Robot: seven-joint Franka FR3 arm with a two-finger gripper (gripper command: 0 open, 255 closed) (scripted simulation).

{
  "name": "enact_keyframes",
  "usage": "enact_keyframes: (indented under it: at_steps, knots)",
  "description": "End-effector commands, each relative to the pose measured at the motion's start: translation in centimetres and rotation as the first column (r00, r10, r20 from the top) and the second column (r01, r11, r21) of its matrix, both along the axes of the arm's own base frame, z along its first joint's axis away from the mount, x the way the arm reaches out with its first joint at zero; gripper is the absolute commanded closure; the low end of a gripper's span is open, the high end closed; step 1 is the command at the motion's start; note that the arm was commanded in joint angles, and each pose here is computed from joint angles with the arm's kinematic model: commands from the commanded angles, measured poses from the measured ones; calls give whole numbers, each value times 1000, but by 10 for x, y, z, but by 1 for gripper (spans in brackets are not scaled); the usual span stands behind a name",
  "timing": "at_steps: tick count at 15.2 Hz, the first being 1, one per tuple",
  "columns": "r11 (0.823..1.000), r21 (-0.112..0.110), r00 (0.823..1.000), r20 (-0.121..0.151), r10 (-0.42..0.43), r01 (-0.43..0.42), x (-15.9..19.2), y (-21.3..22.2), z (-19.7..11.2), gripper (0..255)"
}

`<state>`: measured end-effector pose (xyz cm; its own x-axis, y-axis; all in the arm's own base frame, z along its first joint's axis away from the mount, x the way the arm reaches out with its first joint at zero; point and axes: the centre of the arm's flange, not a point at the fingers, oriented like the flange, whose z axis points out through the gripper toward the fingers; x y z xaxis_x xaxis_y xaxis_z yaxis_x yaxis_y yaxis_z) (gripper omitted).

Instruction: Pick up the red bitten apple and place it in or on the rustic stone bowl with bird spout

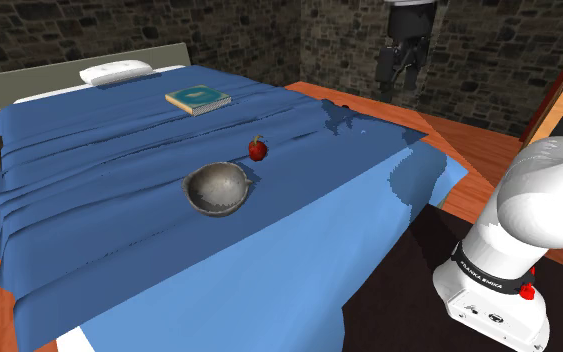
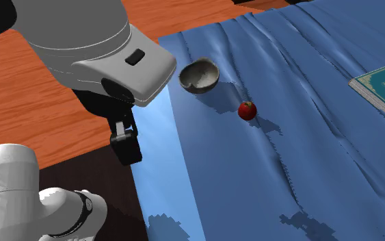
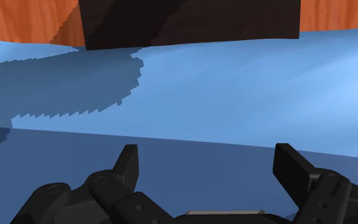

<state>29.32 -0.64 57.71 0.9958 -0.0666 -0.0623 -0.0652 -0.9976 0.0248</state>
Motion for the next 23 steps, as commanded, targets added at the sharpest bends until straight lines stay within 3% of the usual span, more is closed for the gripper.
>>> enact_keyframes:
  at_steps: [1,23]
  knots:
    - [1000,0,1000,0,0,0,0,0,0,0]
    - [983,152,994,36,102,-106,256,18,-123,0]
